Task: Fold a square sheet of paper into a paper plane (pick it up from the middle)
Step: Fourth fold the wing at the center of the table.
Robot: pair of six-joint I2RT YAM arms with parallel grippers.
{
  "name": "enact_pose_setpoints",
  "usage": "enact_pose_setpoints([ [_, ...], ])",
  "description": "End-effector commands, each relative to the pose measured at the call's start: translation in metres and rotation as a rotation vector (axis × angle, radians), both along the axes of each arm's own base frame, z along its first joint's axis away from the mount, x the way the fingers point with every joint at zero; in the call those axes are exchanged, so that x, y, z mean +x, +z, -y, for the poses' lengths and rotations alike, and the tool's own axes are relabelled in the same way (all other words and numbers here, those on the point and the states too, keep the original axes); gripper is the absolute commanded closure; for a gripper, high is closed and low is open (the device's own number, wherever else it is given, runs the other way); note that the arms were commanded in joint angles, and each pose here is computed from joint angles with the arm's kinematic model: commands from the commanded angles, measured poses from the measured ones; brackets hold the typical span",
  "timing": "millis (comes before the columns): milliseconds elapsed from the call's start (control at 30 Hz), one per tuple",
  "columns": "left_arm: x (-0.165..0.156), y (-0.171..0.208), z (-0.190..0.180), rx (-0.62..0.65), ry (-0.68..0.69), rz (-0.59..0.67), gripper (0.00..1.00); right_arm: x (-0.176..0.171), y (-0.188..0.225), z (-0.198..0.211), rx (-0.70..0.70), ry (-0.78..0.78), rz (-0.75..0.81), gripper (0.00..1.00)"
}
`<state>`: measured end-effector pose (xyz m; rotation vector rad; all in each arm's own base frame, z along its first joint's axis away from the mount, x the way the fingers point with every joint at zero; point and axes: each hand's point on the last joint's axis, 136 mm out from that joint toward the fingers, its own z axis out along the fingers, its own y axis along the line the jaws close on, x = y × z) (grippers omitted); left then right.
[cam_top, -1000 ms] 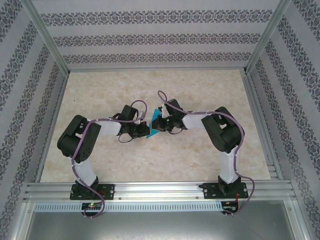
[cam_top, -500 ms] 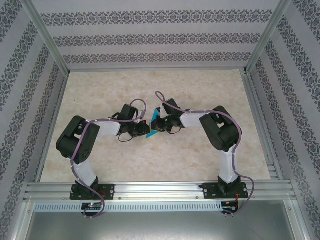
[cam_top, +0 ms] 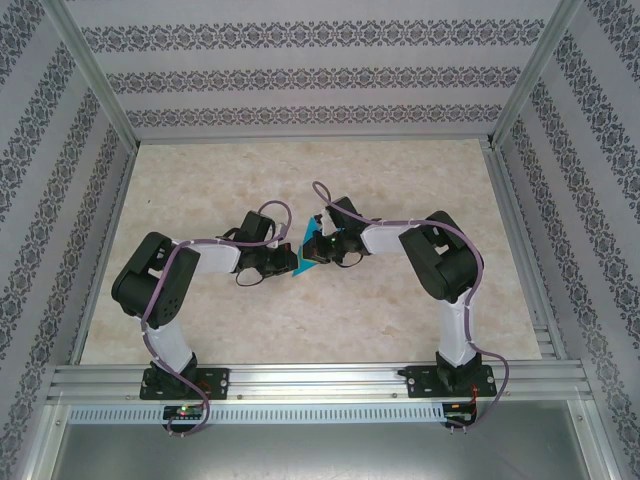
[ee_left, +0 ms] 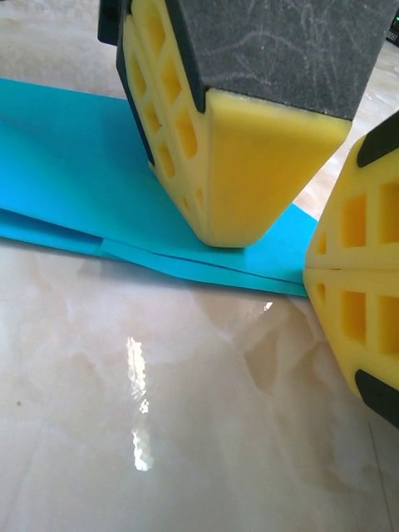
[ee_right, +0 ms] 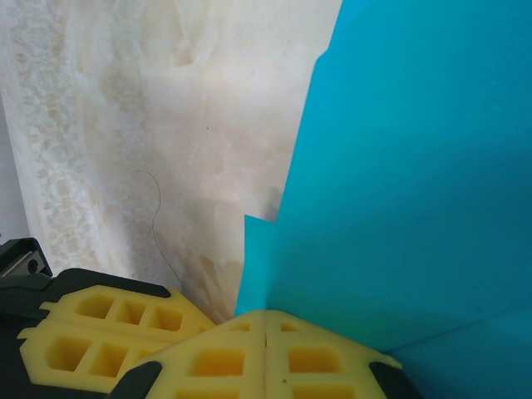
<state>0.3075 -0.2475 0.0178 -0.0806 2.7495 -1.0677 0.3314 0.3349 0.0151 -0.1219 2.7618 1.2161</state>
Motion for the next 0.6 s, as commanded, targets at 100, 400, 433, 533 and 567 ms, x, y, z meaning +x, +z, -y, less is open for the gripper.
enact_pose_setpoints([
  [100, -0.047, -0.045, -0.036, 0.219, -0.024, -0.197, 1.0, 0.031, -0.018, 0.031, -0.059, -0.114, -0.005, 0.93],
  [400, -0.049, -0.043, -0.037, 0.225, -0.033, -0.2, 1.0, 0.076, -0.018, 0.064, -0.077, -0.219, 0.015, 0.91],
  [433, -0.049, -0.043, -0.037, 0.226, -0.035, -0.199, 1.0, 0.081, -0.017, 0.068, -0.078, -0.231, 0.018, 0.91],
  [533, -0.049, -0.043, -0.036, 0.225, -0.039, -0.198, 1.0, 0.096, -0.017, 0.082, -0.088, -0.272, 0.024, 0.9],
  [567, -0.049, -0.043, -0.036, 0.224, -0.04, -0.199, 1.0, 0.101, -0.017, 0.087, -0.09, -0.287, 0.023, 0.9],
])
